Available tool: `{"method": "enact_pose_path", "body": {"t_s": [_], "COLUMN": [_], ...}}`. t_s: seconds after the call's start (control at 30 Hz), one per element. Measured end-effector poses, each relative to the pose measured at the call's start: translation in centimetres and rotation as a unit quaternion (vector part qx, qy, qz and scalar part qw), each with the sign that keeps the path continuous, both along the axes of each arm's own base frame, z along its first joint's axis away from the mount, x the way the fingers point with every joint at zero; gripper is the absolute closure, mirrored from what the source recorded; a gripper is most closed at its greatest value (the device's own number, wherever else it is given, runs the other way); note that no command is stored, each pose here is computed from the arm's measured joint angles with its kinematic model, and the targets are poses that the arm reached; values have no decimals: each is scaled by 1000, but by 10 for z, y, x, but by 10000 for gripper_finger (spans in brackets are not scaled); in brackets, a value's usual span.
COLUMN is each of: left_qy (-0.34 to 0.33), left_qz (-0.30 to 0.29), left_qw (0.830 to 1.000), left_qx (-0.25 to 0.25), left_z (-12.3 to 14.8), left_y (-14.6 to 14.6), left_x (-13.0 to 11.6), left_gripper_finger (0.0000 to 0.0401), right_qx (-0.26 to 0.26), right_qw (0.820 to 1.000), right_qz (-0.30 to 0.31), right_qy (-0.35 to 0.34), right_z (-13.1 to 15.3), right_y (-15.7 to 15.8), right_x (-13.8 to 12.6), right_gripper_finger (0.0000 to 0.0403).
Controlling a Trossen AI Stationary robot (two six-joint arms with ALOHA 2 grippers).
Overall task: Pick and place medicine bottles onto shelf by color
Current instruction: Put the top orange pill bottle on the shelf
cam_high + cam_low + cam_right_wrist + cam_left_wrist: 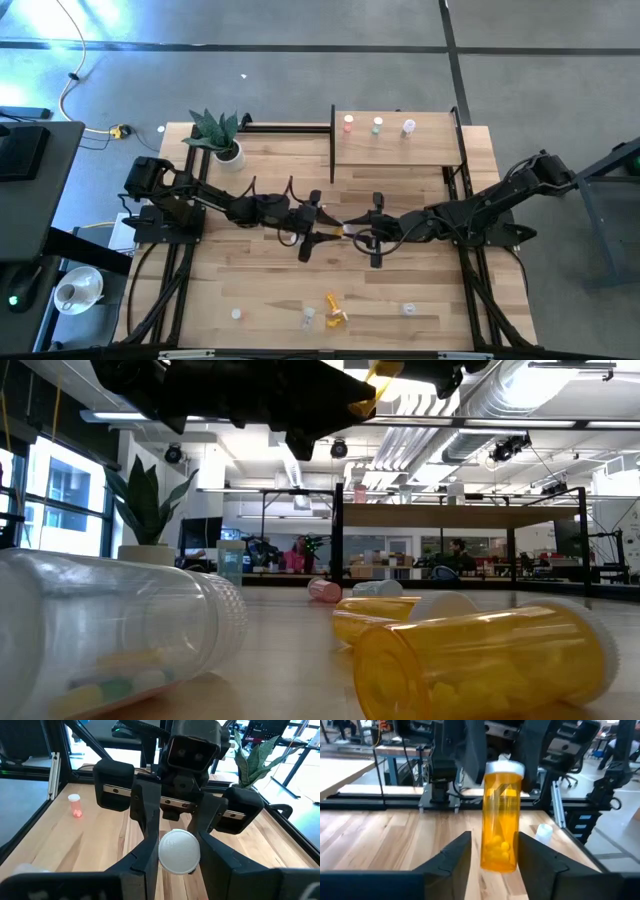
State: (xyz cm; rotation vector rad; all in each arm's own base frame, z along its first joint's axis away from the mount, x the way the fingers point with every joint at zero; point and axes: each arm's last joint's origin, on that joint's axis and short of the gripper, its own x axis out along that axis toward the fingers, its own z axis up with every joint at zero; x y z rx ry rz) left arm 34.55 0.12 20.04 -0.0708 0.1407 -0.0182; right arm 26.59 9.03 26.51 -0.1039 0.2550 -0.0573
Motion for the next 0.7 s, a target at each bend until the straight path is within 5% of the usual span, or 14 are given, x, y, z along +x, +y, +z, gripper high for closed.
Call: {"method": "enact_pose_path", "body": {"t_s": [0.43,0.7], "left_qy": [47,83], "left_qz": [26,33], "left_qw": [999,996], "left_qx": [0,22], "left_z": [13,36], "left_y": [4,5], "left_x": [-14,-37], "left_gripper_finger": [172,172], "right_qx": [-20,-71], "right_qw": [998,979], "right_qz": [-49,-181], "right_qy": [-18,-68], "right_z": [11,43], "right_y": [-6,-40], "right_x": [-8,-28], "right_gripper_finger": [301,301]}}
